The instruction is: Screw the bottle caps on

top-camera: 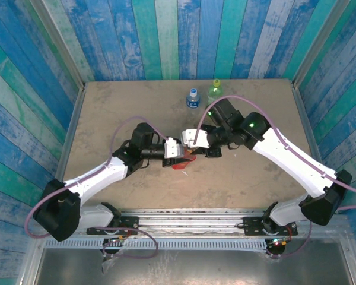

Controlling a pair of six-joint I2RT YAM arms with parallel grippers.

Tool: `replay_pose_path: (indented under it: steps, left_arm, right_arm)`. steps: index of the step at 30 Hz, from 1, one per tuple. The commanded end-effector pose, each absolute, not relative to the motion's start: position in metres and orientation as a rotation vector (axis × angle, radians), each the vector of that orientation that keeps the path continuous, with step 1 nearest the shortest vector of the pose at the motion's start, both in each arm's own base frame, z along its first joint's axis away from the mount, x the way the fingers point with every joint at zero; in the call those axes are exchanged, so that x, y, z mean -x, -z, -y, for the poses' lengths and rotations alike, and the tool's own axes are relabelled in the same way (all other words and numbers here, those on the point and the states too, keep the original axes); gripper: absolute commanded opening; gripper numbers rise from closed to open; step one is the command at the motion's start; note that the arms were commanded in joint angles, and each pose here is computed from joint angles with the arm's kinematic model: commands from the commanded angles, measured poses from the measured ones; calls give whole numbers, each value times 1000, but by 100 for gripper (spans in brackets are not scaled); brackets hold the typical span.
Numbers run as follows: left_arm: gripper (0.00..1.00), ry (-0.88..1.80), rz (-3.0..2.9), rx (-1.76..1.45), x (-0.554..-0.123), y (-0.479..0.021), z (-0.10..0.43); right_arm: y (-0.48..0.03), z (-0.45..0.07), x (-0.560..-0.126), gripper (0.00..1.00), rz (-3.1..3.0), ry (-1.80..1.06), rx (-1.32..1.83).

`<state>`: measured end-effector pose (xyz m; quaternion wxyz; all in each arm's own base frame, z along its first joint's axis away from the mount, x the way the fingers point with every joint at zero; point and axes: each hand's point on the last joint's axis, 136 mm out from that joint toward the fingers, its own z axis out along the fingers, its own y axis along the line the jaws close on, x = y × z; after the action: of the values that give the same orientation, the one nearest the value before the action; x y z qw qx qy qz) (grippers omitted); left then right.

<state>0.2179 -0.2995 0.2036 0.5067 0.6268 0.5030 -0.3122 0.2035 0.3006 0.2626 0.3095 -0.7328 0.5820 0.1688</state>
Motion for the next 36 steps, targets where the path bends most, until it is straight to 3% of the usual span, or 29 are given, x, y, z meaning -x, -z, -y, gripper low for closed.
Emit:
replay_pose_path:
  steps: [1, 6, 9, 12, 18, 20, 22, 25, 31, 36]
  left_arm:
    - [46, 745, -1155, -1506, -214, -220, 298]
    - [45, 694, -1180, -1461, -224, -222, 297]
    - [46, 623, -1214, -1386, -240, -227, 294]
    - [45, 536, -1243, -1296, -257, -233, 288]
    - [44, 454, -1269, -1186, -276, -235, 281]
    - [44, 449, -1264, -1181, -277, -236, 281]
    - [45, 459, -1258, -1198, -274, -235, 282]
    - [45, 476, -1249, -1240, -267, -231, 284]
    - [46, 527, -1219, -1313, -250, -225, 285]
    - [47, 632, -1175, -1426, -227, -219, 291]
  right_arm:
    - [-264, -299, -198, 26, -1570, -471, 1942]
    - [-265, -301, -202, 9, -1685, -503, 1845]
    - [-267, -303, -223, 2, -1902, -505, 1569]
    - [-265, -290, -252, 0, -2165, -442, 1136]
    - [-242, -275, -258, 0, -2473, -490, 403]
    - [-236, -282, -251, 1, -2541, -567, 321]
    - [-236, -284, -249, 4, -2544, -571, 357]
    - [-242, -281, -253, 16, -2482, -525, 511]
    - [-269, -289, -231, 51, -2145, -490, 1152]
    - [-274, -274, -210, 56, -1803, -319, 1605]
